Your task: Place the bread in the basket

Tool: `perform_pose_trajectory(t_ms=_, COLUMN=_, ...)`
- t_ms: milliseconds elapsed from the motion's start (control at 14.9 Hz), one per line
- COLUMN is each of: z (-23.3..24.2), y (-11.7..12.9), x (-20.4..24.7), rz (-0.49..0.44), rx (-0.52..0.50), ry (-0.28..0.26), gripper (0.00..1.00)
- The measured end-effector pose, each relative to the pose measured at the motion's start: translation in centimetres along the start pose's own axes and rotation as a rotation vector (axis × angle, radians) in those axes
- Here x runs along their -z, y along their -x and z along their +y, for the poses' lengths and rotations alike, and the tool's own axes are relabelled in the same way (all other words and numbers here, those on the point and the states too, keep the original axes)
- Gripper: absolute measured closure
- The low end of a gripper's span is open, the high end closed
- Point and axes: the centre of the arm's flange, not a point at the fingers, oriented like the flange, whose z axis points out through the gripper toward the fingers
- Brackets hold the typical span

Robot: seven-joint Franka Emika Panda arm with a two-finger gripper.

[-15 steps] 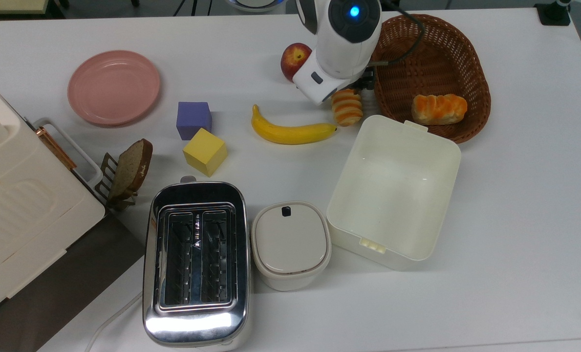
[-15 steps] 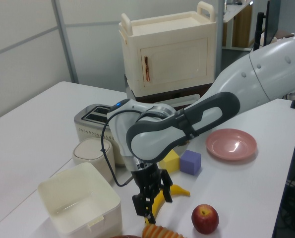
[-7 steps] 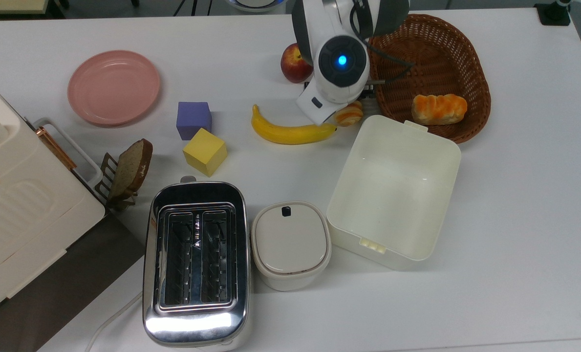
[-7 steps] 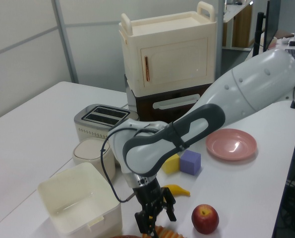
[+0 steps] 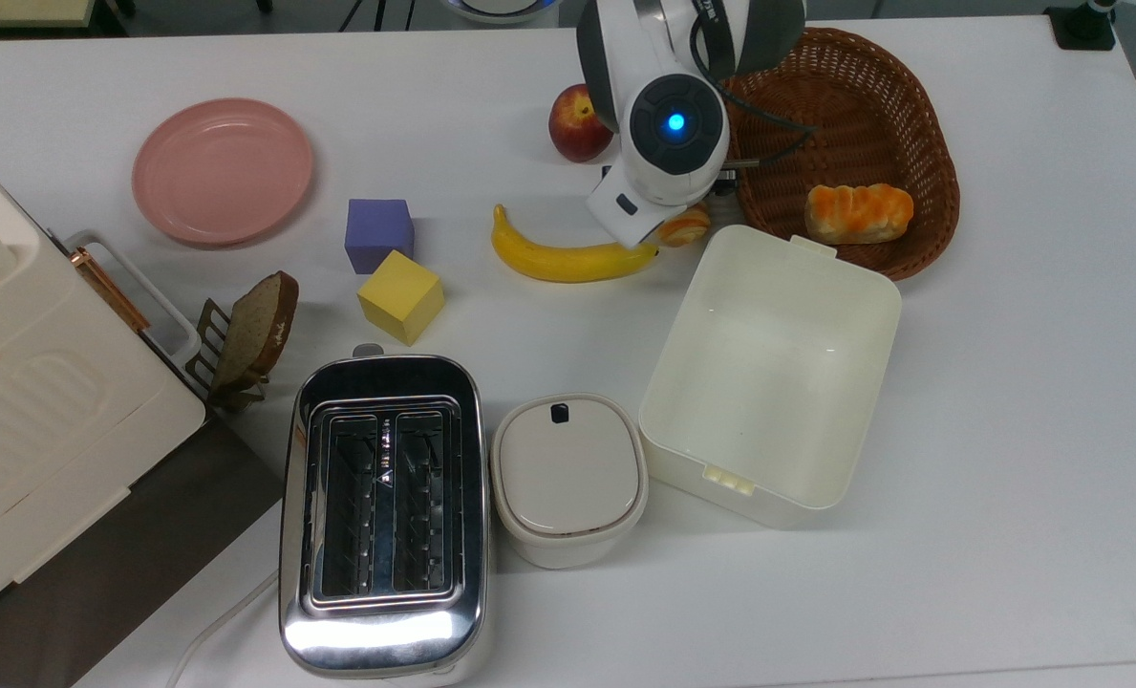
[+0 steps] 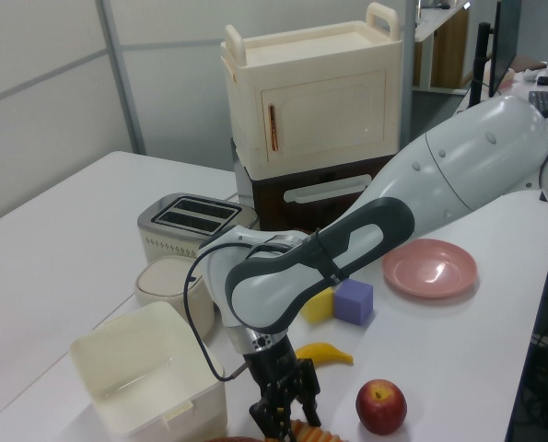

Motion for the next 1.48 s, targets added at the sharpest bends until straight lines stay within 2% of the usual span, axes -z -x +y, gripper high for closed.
perform_pose_trajectory(t_ms=134, z=-0.2, y=0.0, x=0.2, rz=0.006, rx=0.001, ry=-0.001, gripper=0.59)
perform_pose_trajectory(t_ms=268, z=-0.2, y=0.0, x=0.4, rz=0.009, rx=0.001, ry=-0.002, gripper=0.74)
perform_pose_trajectory(t_ms=537, z=-0.1, y=0.1, x=1.2, rz=0.023, rx=-0.001, ry=-0.006, gripper=0.80)
perform_pose_trajectory(t_ms=671, z=-0.1, y=1.0, x=3.6, rz=0.049, rx=0.001, ry=-0.007, gripper=0.89)
perform_pose_trajectory(t_ms=805, z=-0.2, y=2.9, x=7.3, rz=0.065, rx=0.008, ry=-0.003, gripper=0.89)
perform_pose_trajectory(t_ms=1073, z=-2.1, y=5.2, x=12.5, rz=0.103, rx=-0.014, ry=-0.065, gripper=0.89)
perform_pose_trajectory(t_ms=1274, z=-6.7, y=7.0, x=13.8, rz=0.130, rx=-0.033, ry=-0.073, gripper=0.89)
perform_pose_trajectory(t_ms=1342, z=-9.7, y=8.4, x=13.7, rz=0.136, rx=-0.027, ry=-0.066, gripper=0.89)
perform_pose_trajectory(t_ms=1476, z=-12.8, y=10.0, x=12.9, rz=0.140, rx=-0.025, ry=-0.041, gripper=0.83)
